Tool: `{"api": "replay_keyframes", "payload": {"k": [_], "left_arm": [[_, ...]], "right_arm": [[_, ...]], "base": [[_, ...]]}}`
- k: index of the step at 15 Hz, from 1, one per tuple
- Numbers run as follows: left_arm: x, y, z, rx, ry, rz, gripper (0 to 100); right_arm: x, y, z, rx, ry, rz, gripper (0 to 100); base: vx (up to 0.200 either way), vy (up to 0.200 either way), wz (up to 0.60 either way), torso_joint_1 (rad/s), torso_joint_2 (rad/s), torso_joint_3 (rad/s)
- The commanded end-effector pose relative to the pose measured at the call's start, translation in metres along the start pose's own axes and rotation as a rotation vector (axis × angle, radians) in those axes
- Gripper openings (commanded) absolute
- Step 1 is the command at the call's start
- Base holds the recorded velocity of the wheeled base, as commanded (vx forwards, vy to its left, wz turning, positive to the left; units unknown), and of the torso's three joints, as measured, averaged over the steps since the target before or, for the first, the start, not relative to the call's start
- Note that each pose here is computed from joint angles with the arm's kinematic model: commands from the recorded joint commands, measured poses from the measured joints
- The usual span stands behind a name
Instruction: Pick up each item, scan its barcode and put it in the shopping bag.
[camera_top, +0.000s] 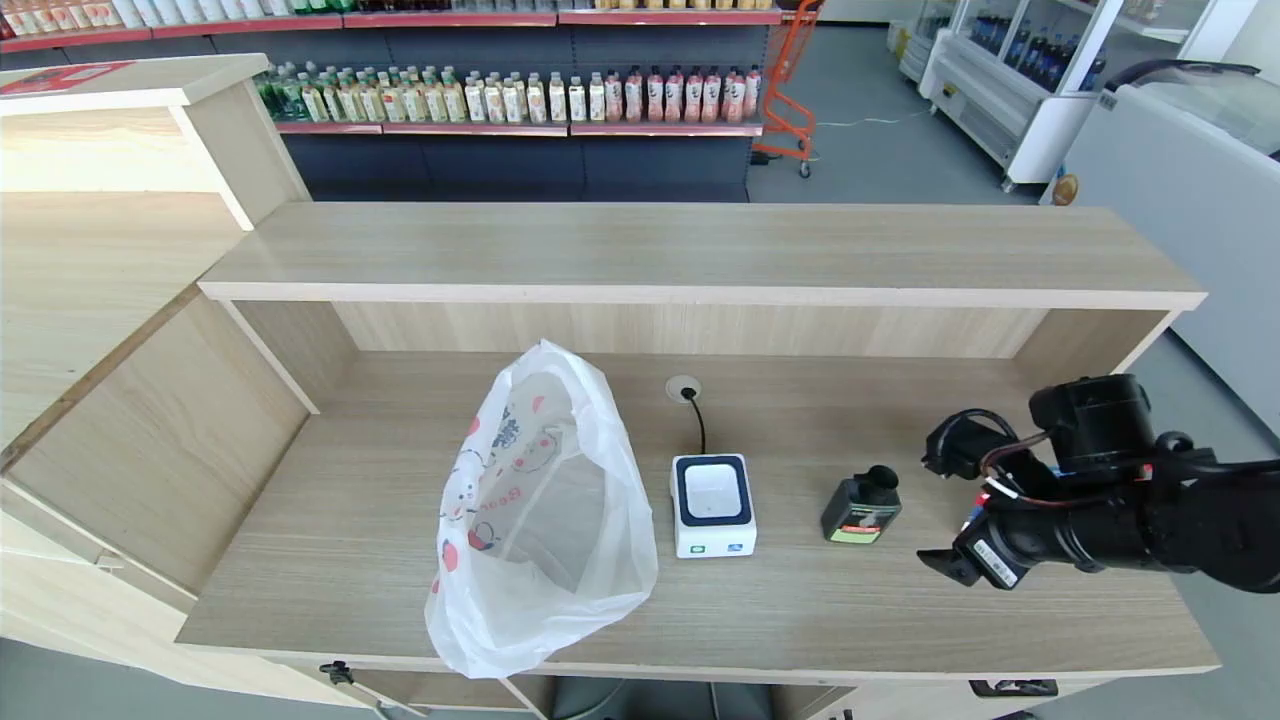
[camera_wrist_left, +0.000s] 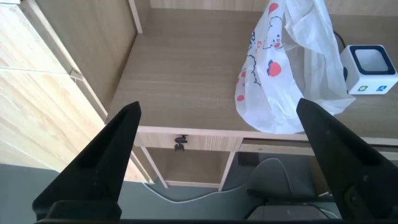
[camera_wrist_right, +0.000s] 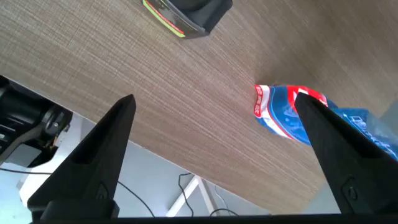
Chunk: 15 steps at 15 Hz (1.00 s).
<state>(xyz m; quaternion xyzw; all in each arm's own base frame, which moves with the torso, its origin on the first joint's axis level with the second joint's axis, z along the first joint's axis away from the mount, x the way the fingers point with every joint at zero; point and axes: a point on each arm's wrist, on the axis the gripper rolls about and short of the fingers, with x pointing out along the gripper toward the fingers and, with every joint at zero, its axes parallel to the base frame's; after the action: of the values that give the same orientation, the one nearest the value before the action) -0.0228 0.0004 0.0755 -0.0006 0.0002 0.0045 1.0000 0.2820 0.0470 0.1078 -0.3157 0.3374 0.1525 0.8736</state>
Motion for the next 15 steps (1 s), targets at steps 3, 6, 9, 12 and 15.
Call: {"api": "replay_keyframes", "payload": {"k": [3, 6, 9, 12, 15], "left_arm": [[0.0, 0.0, 0.0, 0.0, 0.0, 0.0, 100], [0.0, 0.0, 0.0, 0.0, 0.0, 0.0, 100], [0.0, 0.0, 0.0, 0.0, 0.0, 0.0, 100], [0.0, 0.0, 0.0, 0.0, 0.0, 0.0, 100], [0.0, 0.0, 0.0, 0.0, 0.0, 0.0, 100]], "right_arm": [[0.056, 0.018, 0.008, -0.057, 0.007, 0.048, 100], [0.07, 0.016, 0.014, -0.055, -0.003, 0.045, 100], [0.082, 0.015, 0.029, -0.056, -0.085, 0.109, 100], [0.095, 0.013, 0.043, -0.062, -0.123, 0.108, 100], [0.102, 0.015, 0.042, -0.067, -0.114, 0.117, 100]], "base": [[0.0, 0.0, 0.0, 0.0, 0.0, 0.0], [0.0, 0.0, 0.0, 0.0, 0.0, 0.0], [0.0, 0.0, 0.0, 0.0, 0.0, 0.0], [0.0, 0.0, 0.0, 0.0, 0.0, 0.0], [0.0, 0.0, 0.0, 0.0, 0.0, 0.0]]}}
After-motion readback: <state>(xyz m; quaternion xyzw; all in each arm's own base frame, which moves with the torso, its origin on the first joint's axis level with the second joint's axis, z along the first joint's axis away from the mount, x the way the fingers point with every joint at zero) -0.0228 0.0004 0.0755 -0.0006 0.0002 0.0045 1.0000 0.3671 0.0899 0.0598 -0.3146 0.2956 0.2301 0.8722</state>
